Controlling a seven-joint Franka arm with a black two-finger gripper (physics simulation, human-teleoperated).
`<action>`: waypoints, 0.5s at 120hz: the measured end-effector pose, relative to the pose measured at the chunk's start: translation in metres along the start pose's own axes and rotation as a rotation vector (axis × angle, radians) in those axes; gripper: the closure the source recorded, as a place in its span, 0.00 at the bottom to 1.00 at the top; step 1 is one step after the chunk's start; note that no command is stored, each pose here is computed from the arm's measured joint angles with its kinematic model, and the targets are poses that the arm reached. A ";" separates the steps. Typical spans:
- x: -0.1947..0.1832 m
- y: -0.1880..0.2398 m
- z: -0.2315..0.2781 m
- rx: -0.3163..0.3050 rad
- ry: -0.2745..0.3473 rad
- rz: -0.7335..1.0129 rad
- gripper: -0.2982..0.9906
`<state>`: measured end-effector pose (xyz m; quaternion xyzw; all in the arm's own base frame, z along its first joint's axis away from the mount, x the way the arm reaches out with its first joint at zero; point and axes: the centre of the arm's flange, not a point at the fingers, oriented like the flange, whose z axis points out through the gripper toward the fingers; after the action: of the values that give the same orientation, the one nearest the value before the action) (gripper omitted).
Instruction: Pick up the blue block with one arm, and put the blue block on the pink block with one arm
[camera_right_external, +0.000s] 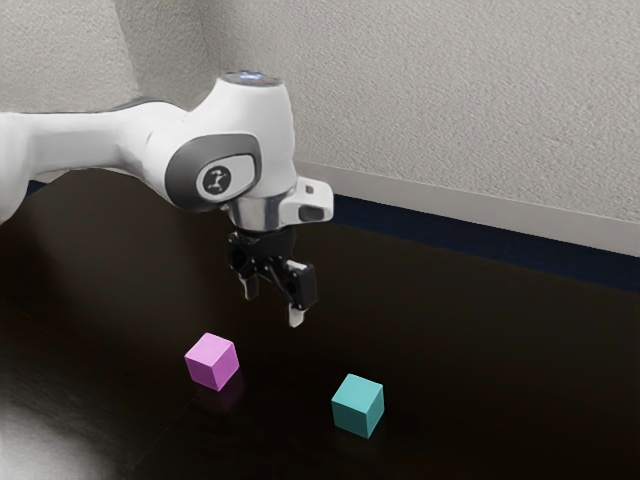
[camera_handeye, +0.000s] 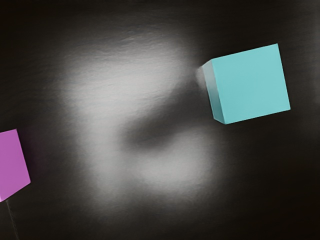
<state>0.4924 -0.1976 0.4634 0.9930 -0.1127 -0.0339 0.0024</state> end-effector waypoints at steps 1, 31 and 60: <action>0.001 0.001 0.002 -0.004 0.001 -0.001 0.23; 0.014 0.011 0.035 -0.073 0.025 -0.035 0.23; 0.020 0.032 0.062 -0.099 0.008 -0.020 0.23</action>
<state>0.5006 -0.2329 0.4010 0.9929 -0.1012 -0.0356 0.0516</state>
